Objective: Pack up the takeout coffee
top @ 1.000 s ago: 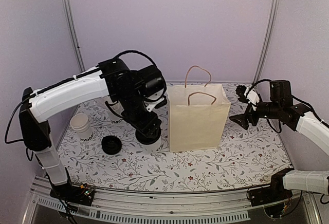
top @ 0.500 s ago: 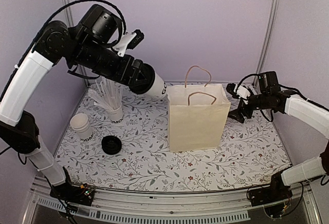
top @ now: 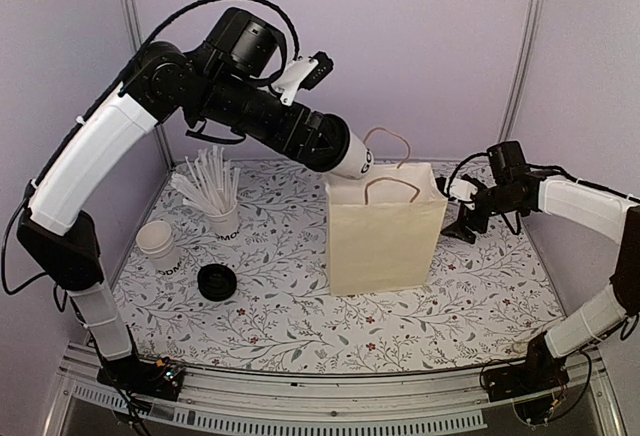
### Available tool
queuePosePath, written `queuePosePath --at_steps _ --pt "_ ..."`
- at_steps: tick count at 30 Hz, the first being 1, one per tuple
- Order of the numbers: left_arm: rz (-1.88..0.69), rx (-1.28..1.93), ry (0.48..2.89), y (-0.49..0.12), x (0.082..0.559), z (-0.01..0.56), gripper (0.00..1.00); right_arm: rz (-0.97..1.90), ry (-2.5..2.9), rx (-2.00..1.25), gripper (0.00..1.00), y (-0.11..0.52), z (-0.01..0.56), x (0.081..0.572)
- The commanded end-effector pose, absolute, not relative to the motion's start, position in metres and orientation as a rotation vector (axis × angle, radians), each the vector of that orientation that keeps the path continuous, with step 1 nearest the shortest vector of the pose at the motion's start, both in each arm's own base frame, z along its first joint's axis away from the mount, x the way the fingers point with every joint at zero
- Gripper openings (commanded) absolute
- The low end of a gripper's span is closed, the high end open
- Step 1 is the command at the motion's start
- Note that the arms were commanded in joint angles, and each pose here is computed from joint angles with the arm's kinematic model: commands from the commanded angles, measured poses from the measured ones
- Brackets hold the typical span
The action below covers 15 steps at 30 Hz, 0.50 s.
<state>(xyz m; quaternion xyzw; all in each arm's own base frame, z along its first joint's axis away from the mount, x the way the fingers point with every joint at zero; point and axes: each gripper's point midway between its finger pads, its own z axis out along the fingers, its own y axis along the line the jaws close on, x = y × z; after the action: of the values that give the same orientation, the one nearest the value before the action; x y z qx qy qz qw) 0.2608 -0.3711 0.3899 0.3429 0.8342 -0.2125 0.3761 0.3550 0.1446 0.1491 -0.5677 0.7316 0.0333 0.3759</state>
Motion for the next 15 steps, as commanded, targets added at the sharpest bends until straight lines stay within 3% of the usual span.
queuePosePath --at_steps 1,15 --pt "-0.573 0.941 2.076 -0.39 0.27 0.388 0.6 -0.083 1.876 -1.525 0.99 0.128 0.136 0.381" --pt "-0.519 1.01 2.161 -0.397 0.271 0.346 0.58 0.165 1.89 -1.568 0.99 0.19 0.106 0.411"
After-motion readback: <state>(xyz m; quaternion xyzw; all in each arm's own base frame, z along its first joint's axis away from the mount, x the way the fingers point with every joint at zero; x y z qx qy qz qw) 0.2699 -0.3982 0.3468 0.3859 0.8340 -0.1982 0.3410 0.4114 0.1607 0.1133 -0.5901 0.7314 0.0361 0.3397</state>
